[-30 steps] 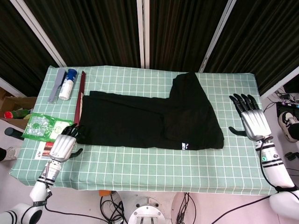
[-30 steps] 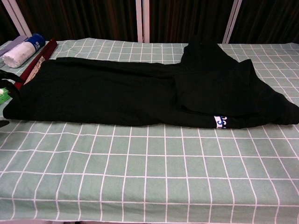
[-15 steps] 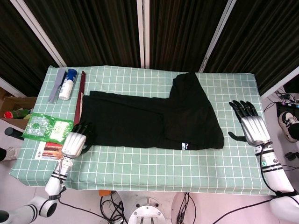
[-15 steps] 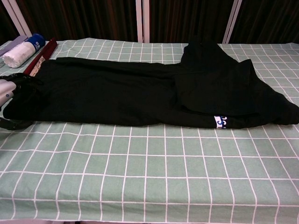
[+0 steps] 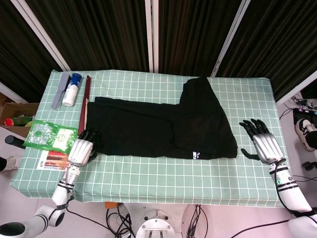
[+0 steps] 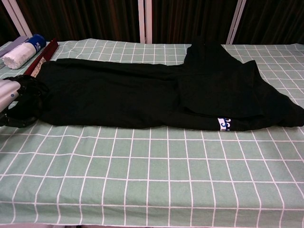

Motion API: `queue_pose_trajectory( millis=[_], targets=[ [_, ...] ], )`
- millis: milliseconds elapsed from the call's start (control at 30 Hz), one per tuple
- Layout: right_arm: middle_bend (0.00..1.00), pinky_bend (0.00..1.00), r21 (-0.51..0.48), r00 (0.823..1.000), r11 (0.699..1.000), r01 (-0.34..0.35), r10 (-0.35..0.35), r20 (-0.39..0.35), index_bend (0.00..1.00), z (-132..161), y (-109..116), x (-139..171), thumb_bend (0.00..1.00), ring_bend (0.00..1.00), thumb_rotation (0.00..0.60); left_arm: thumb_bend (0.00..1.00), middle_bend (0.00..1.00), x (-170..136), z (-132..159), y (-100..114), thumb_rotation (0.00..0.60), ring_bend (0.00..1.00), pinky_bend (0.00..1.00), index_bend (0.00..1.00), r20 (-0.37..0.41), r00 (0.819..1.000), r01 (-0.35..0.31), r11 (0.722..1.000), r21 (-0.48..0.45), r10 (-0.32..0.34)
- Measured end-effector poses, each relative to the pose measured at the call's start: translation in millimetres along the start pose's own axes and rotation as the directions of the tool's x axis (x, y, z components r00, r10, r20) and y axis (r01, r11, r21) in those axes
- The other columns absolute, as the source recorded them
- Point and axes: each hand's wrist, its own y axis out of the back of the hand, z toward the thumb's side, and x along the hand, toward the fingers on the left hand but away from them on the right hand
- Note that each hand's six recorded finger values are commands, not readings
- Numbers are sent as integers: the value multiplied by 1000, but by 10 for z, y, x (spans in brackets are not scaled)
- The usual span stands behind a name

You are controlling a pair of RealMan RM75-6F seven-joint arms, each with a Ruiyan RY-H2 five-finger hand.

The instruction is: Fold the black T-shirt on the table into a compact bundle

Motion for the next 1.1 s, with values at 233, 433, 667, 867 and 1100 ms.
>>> queue_pose_trajectory(
  millis=[233, 433, 667, 867, 1100],
  targets=[
    [176, 0, 30, 996, 996, -83, 84, -35, 297, 58, -484, 54, 176, 0, 600, 478, 253, -2, 13, -1, 600, 145, 204, 574, 2, 1000, -19, 999, -33, 19],
    [198, 9, 69, 995, 995, -75, 79, -55, 352, 75, -797, -19, 177, 1, 600, 482, 252, 13, -2, -7, 600, 145, 204, 568, -4, 1000, -20, 999, -39, 20],
    [277, 77, 101, 997, 995, -24, 32, -72, 539, 46, -945, -140, 354, 75, 600, 484, 252, 26, -50, -33, 600, 145, 204, 567, -32, 999, -14, 998, -68, 12],
    [340, 109, 137, 996, 990, 10, 2, -92, 689, -4, -1023, -232, 519, 123, 600, 489, 252, 13, -124, -61, 600, 145, 204, 569, -71, 997, -13, 992, -127, 4],
    [345, 109, 111, 986, 991, 72, -54, -156, 697, 28, -936, -76, 522, 123, 600, 489, 252, -149, -162, -17, 600, 145, 204, 570, -79, 996, -45, 990, -135, 35]
  ],
)
